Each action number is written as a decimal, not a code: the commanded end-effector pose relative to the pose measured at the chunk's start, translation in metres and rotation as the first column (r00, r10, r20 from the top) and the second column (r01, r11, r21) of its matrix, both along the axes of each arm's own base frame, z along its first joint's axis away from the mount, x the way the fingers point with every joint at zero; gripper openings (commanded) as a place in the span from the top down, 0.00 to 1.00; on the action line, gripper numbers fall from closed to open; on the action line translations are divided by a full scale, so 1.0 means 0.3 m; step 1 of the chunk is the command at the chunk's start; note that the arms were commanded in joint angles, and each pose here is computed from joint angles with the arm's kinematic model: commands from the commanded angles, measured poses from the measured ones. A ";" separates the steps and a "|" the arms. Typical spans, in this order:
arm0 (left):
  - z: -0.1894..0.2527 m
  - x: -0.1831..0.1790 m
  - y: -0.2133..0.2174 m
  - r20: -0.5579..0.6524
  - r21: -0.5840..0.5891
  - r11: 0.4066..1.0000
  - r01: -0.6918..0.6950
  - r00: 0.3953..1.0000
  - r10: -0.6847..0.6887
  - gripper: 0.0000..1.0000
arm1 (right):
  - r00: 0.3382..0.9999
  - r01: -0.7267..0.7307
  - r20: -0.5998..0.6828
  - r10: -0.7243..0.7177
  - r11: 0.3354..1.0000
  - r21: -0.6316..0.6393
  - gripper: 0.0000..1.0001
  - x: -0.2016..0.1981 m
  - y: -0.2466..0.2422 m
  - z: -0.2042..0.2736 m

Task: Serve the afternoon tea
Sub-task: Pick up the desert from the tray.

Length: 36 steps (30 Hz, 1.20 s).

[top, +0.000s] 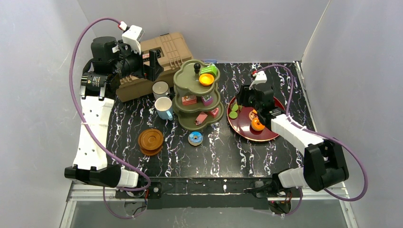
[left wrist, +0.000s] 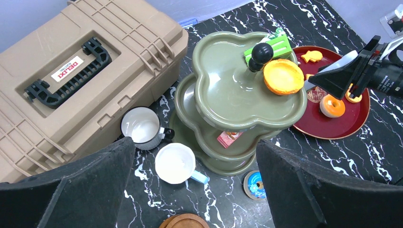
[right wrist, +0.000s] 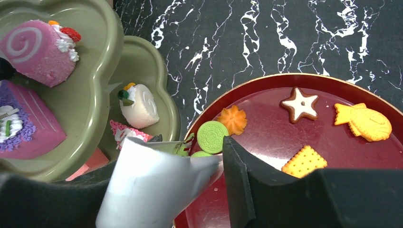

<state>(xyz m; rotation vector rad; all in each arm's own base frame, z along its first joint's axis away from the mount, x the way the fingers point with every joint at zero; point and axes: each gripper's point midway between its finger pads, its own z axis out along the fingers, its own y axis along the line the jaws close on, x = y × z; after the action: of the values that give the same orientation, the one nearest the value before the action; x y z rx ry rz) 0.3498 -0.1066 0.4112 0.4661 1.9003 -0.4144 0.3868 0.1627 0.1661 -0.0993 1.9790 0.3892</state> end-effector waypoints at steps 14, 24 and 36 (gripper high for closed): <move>0.051 -0.037 0.000 0.051 -0.005 1.000 0.018 0.999 -0.018 0.02 | 0.997 -0.059 -0.056 0.051 0.985 -0.161 0.54 -0.053 0.045 -0.087; 0.049 -0.037 -0.001 0.050 -0.003 1.000 0.020 0.999 -0.020 0.02 | 0.999 -0.022 -0.031 0.016 0.972 -0.233 0.70 -0.067 -0.008 -0.048; 0.049 -0.040 -0.002 0.050 -0.005 1.000 0.023 0.998 -0.022 0.02 | 0.998 -0.021 0.058 0.033 0.980 -0.198 0.89 -0.066 -0.001 0.103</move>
<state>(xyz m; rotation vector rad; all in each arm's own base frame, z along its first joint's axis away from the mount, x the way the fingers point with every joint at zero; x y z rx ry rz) 0.3487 -0.1067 0.4123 0.4702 1.8960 -0.4143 0.3643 0.1650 0.1661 -0.2474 2.0051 0.2213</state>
